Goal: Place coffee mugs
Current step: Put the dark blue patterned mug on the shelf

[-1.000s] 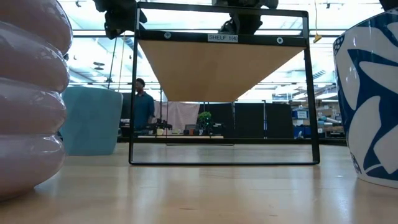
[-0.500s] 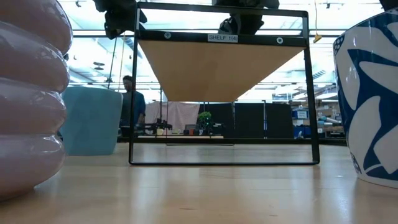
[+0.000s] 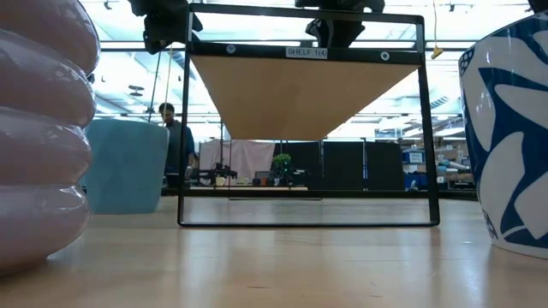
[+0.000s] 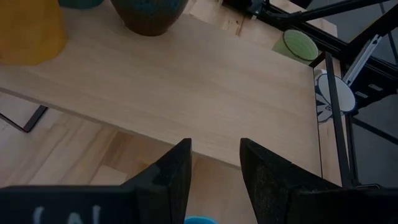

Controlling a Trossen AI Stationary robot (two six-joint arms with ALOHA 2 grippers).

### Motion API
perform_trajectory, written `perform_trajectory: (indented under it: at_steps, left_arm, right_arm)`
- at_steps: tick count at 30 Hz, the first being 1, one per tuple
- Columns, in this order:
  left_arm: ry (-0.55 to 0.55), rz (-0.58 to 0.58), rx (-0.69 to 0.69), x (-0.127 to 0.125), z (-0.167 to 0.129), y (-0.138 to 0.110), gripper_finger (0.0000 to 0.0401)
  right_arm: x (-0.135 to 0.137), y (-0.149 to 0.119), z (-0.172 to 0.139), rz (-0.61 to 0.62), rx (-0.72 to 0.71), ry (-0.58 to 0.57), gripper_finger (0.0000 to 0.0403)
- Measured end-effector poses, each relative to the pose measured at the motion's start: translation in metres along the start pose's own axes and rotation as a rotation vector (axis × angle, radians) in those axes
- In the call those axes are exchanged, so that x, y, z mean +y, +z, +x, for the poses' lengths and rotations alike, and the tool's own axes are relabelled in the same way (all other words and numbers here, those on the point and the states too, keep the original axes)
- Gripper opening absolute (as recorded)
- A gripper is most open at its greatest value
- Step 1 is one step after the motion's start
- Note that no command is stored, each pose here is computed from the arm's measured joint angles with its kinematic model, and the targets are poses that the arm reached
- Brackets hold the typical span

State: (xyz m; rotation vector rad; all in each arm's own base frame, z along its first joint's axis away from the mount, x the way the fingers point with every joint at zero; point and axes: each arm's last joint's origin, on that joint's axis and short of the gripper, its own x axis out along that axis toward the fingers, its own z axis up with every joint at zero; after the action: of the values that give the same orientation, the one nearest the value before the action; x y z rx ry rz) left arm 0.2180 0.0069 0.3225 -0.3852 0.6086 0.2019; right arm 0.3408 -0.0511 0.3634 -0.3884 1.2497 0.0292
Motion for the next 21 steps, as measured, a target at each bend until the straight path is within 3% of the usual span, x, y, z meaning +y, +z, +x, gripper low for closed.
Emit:
perform_trajectory:
  at_steps: [21]
  left_arm:
    - [0.000,0.001,0.000,-0.0001,0.0000,0.0000,0.0141]
  right_arm:
    - [-0.0038,-0.0012,0.0004,0.082,0.017,-0.051,0.0181]
